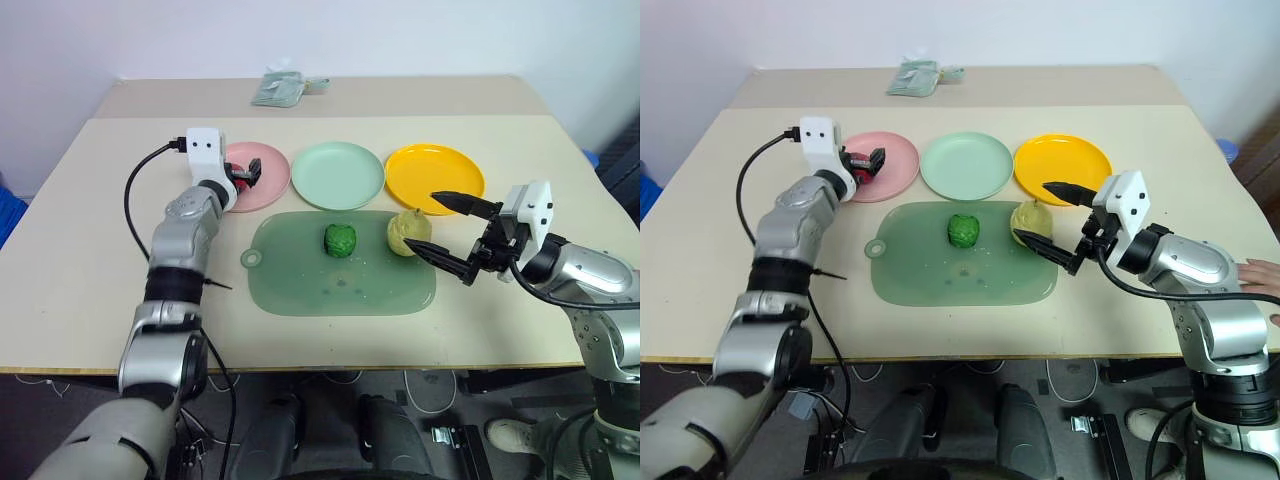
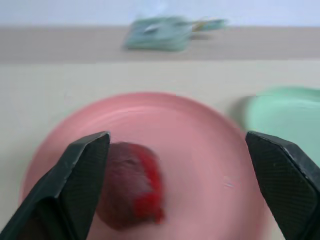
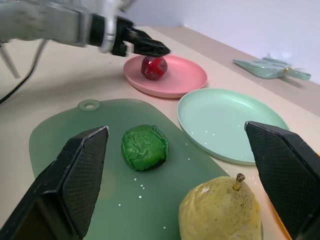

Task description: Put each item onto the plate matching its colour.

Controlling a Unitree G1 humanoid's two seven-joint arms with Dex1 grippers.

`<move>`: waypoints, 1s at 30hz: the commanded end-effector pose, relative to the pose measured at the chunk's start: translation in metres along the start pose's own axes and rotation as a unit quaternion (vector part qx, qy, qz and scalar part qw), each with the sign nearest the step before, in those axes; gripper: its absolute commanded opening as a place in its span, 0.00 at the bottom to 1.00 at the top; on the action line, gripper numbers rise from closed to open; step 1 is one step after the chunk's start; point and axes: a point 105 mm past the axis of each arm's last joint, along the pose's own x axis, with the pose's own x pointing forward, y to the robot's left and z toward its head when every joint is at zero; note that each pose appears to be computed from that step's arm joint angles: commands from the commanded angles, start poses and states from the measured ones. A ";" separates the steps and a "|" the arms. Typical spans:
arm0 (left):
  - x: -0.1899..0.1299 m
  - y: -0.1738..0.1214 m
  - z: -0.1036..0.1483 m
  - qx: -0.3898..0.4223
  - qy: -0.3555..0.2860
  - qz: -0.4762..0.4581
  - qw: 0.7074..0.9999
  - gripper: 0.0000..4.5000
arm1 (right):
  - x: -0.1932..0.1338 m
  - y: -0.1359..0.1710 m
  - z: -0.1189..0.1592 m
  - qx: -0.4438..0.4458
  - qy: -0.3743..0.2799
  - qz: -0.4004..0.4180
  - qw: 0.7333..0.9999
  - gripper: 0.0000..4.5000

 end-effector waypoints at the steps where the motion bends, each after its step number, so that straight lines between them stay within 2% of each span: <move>1: -0.027 -0.036 0.028 0.014 -0.035 -0.090 0.995 0.99 | -0.002 0.002 0.014 -0.017 -0.016 -0.002 1.000 1.00; 3: -0.046 -0.052 0.025 0.005 -0.031 -0.152 0.988 0.99 | 0.001 0.005 0.015 -0.017 -0.018 0.002 1.000 1.00; 5: -0.066 -0.054 0.019 0.014 -0.029 -0.192 0.981 0.99 | 0.005 0.009 0.017 -0.014 -0.023 0.008 1.000 1.00; 7: -0.080 -0.048 0.013 0.028 -0.027 -0.208 0.977 0.99 | 0.009 0.012 0.019 -0.013 -0.026 0.012 1.000 1.00; 8: -0.092 -0.042 0.012 0.059 -0.058 -0.222 0.972 0.99 | 0.013 0.014 0.018 -0.012 -0.026 0.013 1.000 1.00; 9: -0.109 -0.037 0.001 0.108 -0.054 -0.260 0.958 0.99 | 0.020 0.013 0.013 -0.007 -0.015 0.006 1.000 1.00; 11: -0.133 -0.024 -0.013 0.084 -0.017 -0.300 0.950 0.99 | 0.031 0.012 0.002 -0.009 0.009 -0.010 1.000 1.00; 12: -0.139 -0.018 -0.012 0.073 -0.015 -0.305 0.949 0.99 | 0.034 0.013 -0.003 -0.005 0.016 -0.006 1.000 1.00; 17: -0.173 -0.004 -0.018 0.114 0.022 -0.367 0.923 0.99 | 0.054 0.026 -0.008 0.004 0.017 0.019 1.000 1.00; 24: -0.188 -0.002 -0.015 0.123 0.035 -0.376 0.918 0.99 | 0.078 0.030 -0.005 -0.005 0.004 0.040 0.999 1.00; 30: -0.207 -0.004 -0.022 0.126 0.050 -0.383 0.914 0.99 | 0.092 0.032 -0.013 -0.026 0.026 0.058 0.998 1.00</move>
